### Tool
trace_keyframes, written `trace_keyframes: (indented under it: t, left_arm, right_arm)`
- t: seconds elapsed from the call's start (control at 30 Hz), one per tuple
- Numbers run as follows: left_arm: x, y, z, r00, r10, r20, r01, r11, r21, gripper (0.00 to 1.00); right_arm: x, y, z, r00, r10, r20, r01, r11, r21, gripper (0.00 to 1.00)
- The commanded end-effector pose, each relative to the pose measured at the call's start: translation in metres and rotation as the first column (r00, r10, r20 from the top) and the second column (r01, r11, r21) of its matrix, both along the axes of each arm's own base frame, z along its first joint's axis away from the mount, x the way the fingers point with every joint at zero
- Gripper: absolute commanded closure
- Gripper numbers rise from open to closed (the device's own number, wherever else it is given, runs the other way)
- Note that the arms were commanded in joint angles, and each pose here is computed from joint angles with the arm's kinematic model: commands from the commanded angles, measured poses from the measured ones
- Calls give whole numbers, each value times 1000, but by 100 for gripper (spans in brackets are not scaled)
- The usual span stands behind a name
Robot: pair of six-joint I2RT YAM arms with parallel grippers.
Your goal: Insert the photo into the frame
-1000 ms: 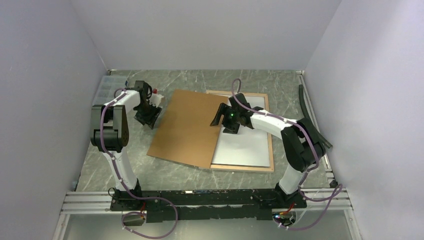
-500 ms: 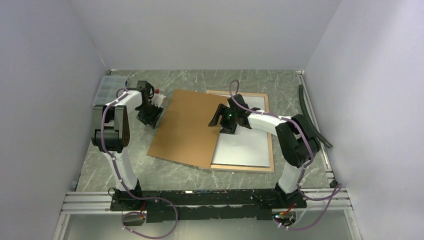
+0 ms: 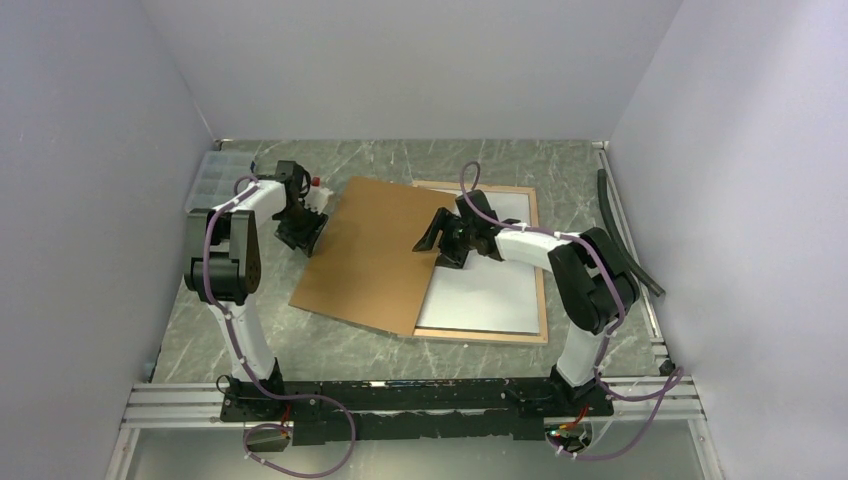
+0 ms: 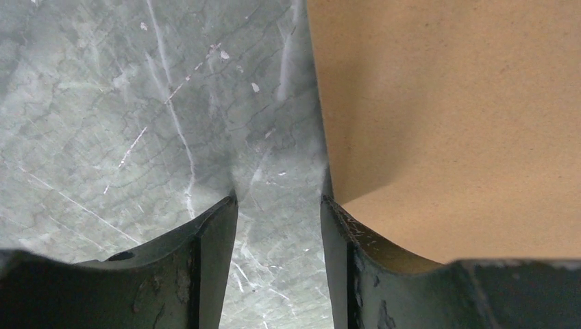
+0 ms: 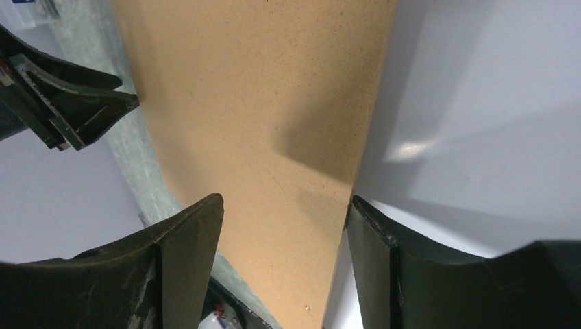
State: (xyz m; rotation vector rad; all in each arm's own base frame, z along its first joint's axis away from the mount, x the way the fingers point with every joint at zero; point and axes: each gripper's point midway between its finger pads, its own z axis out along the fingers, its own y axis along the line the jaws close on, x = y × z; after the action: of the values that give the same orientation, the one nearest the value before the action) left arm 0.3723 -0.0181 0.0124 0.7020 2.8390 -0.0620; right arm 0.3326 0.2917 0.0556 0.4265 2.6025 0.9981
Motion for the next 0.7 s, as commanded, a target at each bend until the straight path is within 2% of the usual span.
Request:
trace_keyframes:
  t: [0.0, 0.2, 0.3, 0.5, 0.6, 0.67]
  left_arm:
    - [-23, -33, -52, 992, -25, -123, 13, 995, -101, 46]
    - [-27, -41, -55, 990, -47, -133, 32, 993, -112, 47]
    - [-28, -45, -54, 990, -55, -131, 39, 992, -117, 47]
    - [-26, -51, -47, 990, -60, -127, 41, 988, -147, 48]
    - [-24, -53, -40, 992, -62, -112, 43, 986, -162, 48]
    - [-22, -55, -33, 993, -63, -98, 45, 984, -172, 48]
  right_arm:
    - [12, 17, 38, 997, -12, 82, 0, 989, 150, 31]
    - [10, 26, 71, 992, -32, 125, -5, 959, 284, 34]
    - [10, 37, 101, 980, -24, 195, -52, 925, 376, 33]
    - [5, 55, 124, 961, 18, 274, -139, 893, 428, 31]
    - [5, 53, 119, 967, 5, 256, -116, 900, 420, 35]
    - [4, 49, 117, 969, -10, 248, -94, 910, 404, 46]
